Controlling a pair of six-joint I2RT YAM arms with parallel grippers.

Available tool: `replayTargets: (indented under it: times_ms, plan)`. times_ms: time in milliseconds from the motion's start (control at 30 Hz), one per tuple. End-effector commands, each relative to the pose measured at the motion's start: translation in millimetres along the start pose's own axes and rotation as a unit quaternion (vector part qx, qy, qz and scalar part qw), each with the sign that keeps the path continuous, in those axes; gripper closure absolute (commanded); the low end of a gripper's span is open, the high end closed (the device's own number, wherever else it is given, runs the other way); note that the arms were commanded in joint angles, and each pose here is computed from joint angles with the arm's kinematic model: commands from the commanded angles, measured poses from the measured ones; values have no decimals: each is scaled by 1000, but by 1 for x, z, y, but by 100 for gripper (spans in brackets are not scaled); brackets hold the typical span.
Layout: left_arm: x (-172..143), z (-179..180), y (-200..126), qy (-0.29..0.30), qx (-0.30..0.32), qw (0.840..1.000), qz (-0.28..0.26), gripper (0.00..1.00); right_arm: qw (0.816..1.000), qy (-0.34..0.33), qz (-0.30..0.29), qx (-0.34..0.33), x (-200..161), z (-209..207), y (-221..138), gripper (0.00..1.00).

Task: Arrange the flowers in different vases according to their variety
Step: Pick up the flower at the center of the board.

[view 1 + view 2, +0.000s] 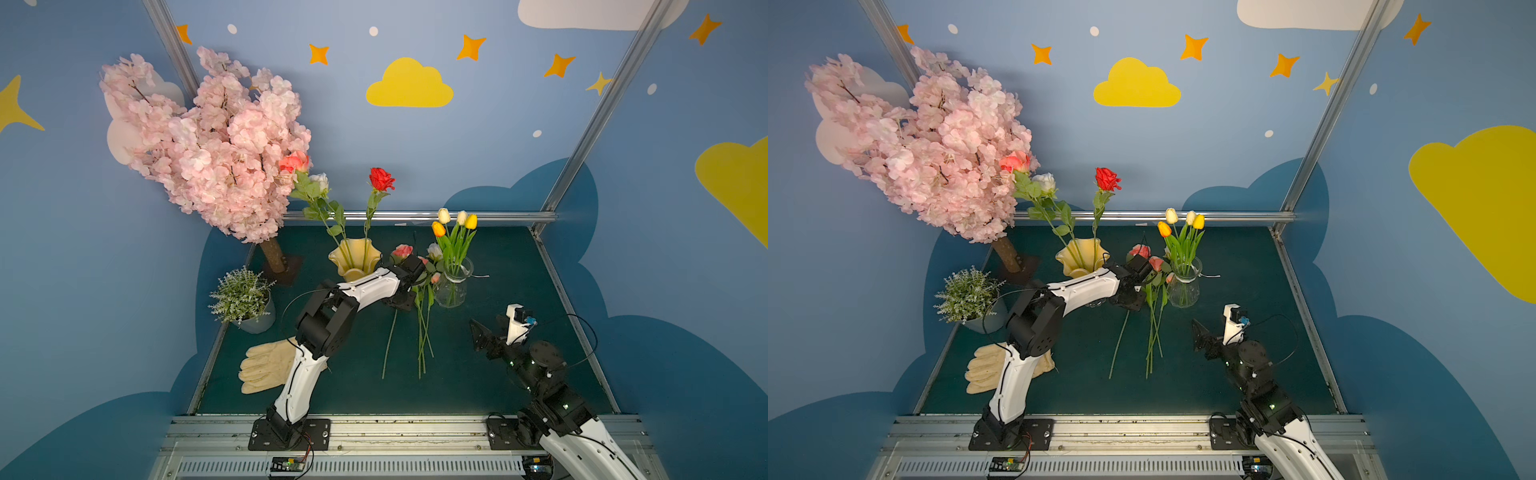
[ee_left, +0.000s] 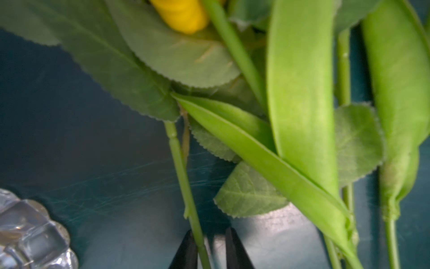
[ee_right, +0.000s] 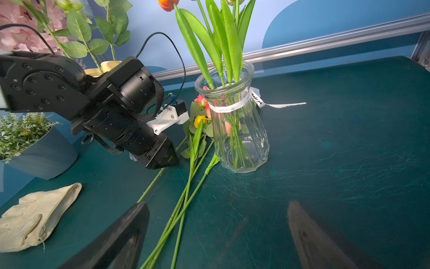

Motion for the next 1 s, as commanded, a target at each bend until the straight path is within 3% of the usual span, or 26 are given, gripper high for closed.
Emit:
replayTargets:
  times_ms: [0, 67, 300, 500, 600, 733, 967]
  plan:
    - [7, 6, -13, 3, 20, 1000, -15, 91, 1000, -1, -10, 6, 2, 1, 0, 2]
    - [10, 8, -27, 1, 24, 999, -34, 97, 1000, -1, -10, 6, 2, 1, 0, 2]
    - [17, 9, -110, 2, 20, 990, -139, 97, 1000, 1, -10, 7, 2, 2, 0, 2]
    - [28, 4, -206, 13, -26, 965, -261, 97, 1000, 2, -10, 8, 1, 2, 0, 2]
    - [37, 5, -253, 23, -46, 940, -338, 97, 1000, 2, -10, 8, 1, 2, 1, 2]
    - [50, 17, -314, 26, -39, 894, -445, 98, 1000, 2, -11, 9, 1, 2, 0, 2]
    - [72, 43, -390, 23, -10, 828, -561, 97, 1000, 1, -10, 13, 1, 3, 0, 2]
Point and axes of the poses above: each gripper's point midway between its finger pads, its own y axis out along the fingers, its own z axis along the line the jaws close on, x = y × z, the point moved 6 cm from there along -y, back along the fingers, and after that the axes turned 6 degrees about -y, right-handed, at the moved point
